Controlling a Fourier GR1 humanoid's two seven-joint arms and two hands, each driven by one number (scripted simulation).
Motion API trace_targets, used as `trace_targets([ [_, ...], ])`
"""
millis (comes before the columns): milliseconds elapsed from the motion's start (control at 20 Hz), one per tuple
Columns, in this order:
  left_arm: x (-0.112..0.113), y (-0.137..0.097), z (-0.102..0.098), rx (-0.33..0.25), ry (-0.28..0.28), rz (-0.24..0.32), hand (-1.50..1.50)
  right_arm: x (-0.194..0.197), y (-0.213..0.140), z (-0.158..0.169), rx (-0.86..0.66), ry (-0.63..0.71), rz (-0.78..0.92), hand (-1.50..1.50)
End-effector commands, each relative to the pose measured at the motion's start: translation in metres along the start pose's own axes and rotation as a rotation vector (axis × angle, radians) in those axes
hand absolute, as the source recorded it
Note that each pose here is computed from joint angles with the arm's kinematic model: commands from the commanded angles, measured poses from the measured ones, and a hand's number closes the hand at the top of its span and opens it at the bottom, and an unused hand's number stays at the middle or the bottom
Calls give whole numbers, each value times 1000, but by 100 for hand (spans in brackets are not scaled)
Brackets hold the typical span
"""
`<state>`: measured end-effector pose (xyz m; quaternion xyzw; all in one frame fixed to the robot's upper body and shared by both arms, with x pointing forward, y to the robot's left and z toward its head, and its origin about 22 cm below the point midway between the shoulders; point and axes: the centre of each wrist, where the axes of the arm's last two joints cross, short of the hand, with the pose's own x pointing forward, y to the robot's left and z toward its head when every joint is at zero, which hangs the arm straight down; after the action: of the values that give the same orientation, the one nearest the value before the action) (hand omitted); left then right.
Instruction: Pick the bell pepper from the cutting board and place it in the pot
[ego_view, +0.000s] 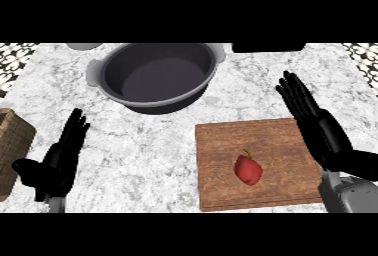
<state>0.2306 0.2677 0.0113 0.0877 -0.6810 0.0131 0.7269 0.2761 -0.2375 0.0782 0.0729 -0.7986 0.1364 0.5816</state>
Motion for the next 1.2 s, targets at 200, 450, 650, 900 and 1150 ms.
trace_targets([
  [200, -15, -9, 5, -187, 122, -89, 0, -37, 19, 35, -355, 374, 308, 150],
  [450, -23, -8, 8, -199, 198, -64, 0, -14, -34, 36, -684, 87, 783, -150],
  [650, -30, -21, 11, -283, 218, -64, 0, -8, 33, 32, -802, -164, 759, -150],
  [900, -27, -13, 1, -320, 214, -73, 0, -25, 92, 55, -814, 3, 808, -150],
  [1150, -20, -18, -4, -328, 198, -67, 0, -25, 109, 70, -820, 324, 775, -150],
])
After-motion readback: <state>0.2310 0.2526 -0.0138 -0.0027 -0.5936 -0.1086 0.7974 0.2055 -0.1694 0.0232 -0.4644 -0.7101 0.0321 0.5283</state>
